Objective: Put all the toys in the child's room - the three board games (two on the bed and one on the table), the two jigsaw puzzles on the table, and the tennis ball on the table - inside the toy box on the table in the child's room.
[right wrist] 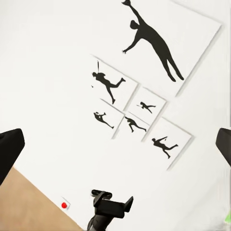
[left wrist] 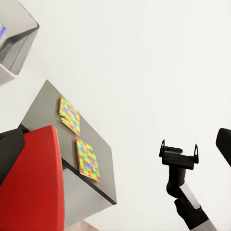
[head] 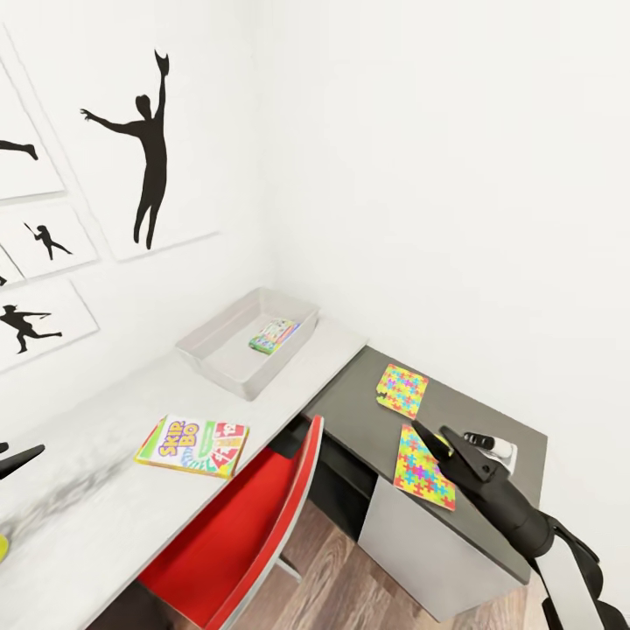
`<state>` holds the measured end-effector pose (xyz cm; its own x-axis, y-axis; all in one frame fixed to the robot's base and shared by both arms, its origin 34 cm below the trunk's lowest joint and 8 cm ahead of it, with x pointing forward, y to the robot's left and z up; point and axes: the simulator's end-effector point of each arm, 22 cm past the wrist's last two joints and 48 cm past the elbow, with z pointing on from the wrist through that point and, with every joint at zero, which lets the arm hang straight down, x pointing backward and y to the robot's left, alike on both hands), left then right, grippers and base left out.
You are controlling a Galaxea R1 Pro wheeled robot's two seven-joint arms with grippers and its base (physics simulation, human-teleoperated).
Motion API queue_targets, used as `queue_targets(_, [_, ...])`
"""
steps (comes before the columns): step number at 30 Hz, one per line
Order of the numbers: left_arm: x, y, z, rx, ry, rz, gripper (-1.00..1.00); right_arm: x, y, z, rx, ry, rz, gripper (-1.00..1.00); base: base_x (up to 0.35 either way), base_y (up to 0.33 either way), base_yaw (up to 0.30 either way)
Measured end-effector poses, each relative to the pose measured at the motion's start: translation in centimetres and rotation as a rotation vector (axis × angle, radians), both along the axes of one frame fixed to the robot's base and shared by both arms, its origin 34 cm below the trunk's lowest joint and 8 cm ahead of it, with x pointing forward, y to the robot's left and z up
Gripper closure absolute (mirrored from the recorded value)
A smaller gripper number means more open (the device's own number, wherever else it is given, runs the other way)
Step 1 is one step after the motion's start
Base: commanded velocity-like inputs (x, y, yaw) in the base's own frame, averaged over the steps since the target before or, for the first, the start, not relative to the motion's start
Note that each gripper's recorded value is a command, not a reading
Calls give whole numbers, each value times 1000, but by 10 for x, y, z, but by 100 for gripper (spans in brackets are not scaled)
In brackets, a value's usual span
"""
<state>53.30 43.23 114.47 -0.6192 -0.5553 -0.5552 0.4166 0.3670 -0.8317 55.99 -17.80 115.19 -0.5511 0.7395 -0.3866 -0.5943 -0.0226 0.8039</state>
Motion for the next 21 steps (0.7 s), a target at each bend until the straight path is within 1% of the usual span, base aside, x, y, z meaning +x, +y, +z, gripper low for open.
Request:
queue_targets(2, [0,0,0,0,-1,0,-100,0,3,-5,-27,6,3,-100,0,0,-9])
queue_targets(4, [0,0,0,0,-2,0,-100,0,4,-6,-35,8,4,-100,0,0,-5])
queue_targets(21, [0,0,0,0,-2,0,-100,0,6,-8,-43,11,6,-100,-3,0,-1])
